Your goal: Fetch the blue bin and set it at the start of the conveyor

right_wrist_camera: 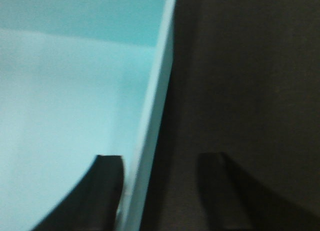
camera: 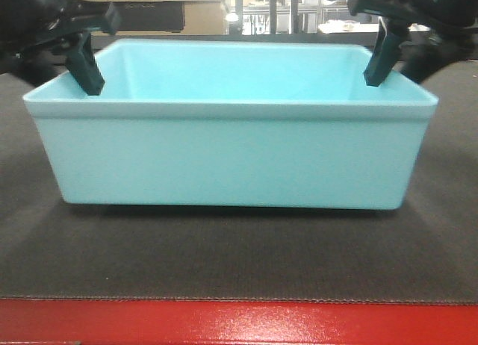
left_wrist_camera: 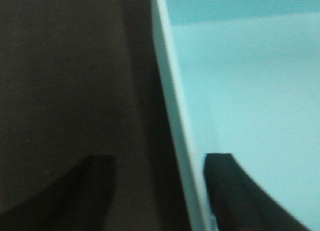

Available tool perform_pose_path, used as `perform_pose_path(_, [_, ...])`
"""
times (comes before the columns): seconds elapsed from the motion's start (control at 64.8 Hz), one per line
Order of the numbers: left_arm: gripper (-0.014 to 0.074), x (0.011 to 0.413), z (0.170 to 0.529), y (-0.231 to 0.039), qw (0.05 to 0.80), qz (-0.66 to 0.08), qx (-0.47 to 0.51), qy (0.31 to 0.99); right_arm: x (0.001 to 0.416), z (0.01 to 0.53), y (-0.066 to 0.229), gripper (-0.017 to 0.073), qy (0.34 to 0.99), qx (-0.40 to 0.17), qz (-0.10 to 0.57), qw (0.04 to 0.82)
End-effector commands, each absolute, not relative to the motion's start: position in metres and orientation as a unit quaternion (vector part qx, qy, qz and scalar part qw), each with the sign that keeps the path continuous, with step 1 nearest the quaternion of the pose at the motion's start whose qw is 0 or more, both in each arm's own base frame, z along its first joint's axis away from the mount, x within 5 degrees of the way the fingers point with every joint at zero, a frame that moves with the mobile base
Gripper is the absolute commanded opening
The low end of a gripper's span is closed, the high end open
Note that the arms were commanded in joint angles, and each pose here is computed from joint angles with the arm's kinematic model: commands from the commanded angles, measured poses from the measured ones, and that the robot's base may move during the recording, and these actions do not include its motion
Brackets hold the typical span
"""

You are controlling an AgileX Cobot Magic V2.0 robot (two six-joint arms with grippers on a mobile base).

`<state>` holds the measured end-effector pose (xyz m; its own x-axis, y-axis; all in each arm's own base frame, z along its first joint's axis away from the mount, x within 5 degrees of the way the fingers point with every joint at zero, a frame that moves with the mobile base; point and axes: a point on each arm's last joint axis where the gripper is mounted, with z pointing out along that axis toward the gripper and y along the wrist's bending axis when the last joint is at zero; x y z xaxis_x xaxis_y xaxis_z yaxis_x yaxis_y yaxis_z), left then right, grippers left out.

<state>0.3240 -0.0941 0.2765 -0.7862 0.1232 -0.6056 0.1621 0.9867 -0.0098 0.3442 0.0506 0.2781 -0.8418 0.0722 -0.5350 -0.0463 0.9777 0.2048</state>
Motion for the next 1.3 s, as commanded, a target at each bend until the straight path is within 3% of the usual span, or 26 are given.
perform_pose_path(0.0, [0.0592,0.325,0.281,-0.088,0.325,-0.017,0.079,0.942,0.344,0.281,0.042,0.0478,0.953,-0.006,0.081,0.293])
perform_pose_path(0.015, [0.0632,0.325,0.281,-0.088,0.324,-0.017,0.079,0.943,0.344,0.281,0.042,0.0519,0.953,-0.006,0.081,0.293])
perform_pose_path(0.046, [0.0611,0.324,0.283,-0.088,0.324,-0.016,0.079,0.943,0.344,0.281,0.042,0.0582,0.953,-0.006,0.081,0.293])
perform_pose_path(0.216, [0.0489,0.319,0.296,-0.085,0.312,-0.008,0.076,0.947,0.337,0.297,0.041,0.0558,0.945,-0.008,0.083,0.317])
perform_pose_path(0.417, [0.0342,0.300,0.331,-0.077,0.351,-0.006,0.086,0.932,0.313,0.341,0.035,0.0549,0.919,-0.011,0.076,0.388])
perform_pose_path(0.478, [0.0267,0.291,0.344,-0.072,0.366,-0.008,0.079,0.927,0.306,0.351,0.031,0.0509,0.912,-0.011,0.071,0.403])
perform_pose_path(0.571, [0.0112,0.279,0.359,-0.060,0.388,-0.005,0.065,0.919,0.294,0.360,0.021,0.0372,0.911,-0.007,0.054,0.408])
perform_pose_path(0.694, [-0.0115,0.265,0.362,-0.041,0.405,0.002,0.040,0.913,0.281,0.354,0.007,0.0071,0.914,0.007,0.034,0.404])
perform_pose_path(0.802, [-0.0111,0.254,0.352,-0.028,0.408,0.008,0.021,0.913,0.270,0.337,-0.006,-0.0169,0.919,0.026,0.021,0.394])
perform_pose_path(1.065, [-0.0111,0.221,0.307,-0.018,0.410,-0.007,0.002,0.912,0.235,0.288,-0.017,-0.0162,0.922,0.045,0.000,0.383])
perform_pose_path(1.281, [-0.0111,0.178,0.295,-0.015,0.460,-0.019,0.003,0.888,0.194,0.280,-0.015,-0.0162,0.886,0.041,-0.009,0.461])
